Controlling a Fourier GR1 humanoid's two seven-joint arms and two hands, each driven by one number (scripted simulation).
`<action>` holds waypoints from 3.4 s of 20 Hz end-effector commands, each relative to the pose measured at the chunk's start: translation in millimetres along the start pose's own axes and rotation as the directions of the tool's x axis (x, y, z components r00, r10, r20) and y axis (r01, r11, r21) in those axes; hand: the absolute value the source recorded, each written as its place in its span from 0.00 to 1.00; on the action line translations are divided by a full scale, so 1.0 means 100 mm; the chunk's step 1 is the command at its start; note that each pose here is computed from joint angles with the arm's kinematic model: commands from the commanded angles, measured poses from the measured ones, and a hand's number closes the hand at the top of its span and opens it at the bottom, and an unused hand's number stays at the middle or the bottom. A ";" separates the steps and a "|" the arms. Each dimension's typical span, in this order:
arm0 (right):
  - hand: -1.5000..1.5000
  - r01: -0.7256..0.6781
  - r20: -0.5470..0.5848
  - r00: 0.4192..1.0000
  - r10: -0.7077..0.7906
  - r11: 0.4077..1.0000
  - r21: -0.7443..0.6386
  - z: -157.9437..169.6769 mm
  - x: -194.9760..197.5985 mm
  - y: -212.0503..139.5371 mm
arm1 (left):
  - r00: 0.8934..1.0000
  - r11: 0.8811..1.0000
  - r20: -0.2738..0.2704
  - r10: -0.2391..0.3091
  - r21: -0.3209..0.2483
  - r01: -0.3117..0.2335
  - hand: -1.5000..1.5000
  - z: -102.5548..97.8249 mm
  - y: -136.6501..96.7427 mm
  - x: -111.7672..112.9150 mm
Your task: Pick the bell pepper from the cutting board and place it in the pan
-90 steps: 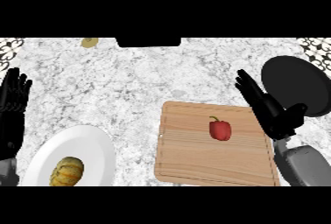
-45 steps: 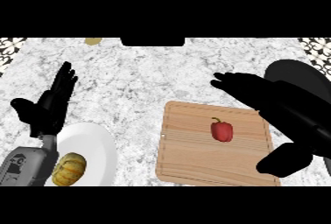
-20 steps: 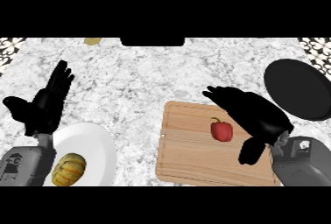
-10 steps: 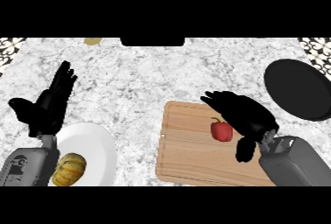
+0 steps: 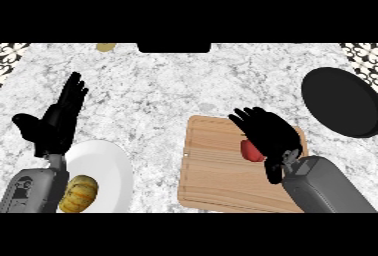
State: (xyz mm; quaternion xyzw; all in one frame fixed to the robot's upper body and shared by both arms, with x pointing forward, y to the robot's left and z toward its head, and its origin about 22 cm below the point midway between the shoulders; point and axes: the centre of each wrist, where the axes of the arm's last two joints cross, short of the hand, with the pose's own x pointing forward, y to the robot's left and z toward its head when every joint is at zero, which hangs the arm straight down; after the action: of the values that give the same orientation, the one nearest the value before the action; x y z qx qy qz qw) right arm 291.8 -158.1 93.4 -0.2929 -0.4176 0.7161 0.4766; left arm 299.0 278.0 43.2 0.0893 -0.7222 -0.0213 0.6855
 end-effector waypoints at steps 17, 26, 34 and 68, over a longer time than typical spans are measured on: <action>0.00 -0.054 -0.055 0.997 0.061 0.993 0.108 -0.53 0.16 0.15 | 1.000 1.000 0.002 0.011 0.003 -0.011 0.50 -0.07 -0.04 -0.08; 1.00 -0.136 0.095 0.988 0.122 0.979 0.152 -0.60 -0.20 0.57 | 1.000 1.000 0.013 0.016 -0.007 -0.016 0.50 -0.01 -0.25 0.16; 1.00 -0.089 0.116 0.990 0.077 0.991 0.103 -0.37 -0.21 0.60 | 1.000 1.000 -0.006 0.001 0.007 0.000 0.50 0.06 -0.02 0.03; 1.00 0.561 0.214 0.756 -0.619 0.446 -0.697 1.03 -1.96 0.15 | 1.000 1.000 -0.004 0.019 -0.006 -0.019 0.50 0.07 -0.14 0.05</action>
State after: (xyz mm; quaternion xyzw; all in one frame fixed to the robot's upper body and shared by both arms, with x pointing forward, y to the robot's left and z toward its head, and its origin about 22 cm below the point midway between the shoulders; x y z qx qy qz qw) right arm 245.3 -340.8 135.6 -0.3010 -0.7264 0.2892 0.5460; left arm 297.4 274.2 51.7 0.0884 -0.7221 -0.0214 0.6858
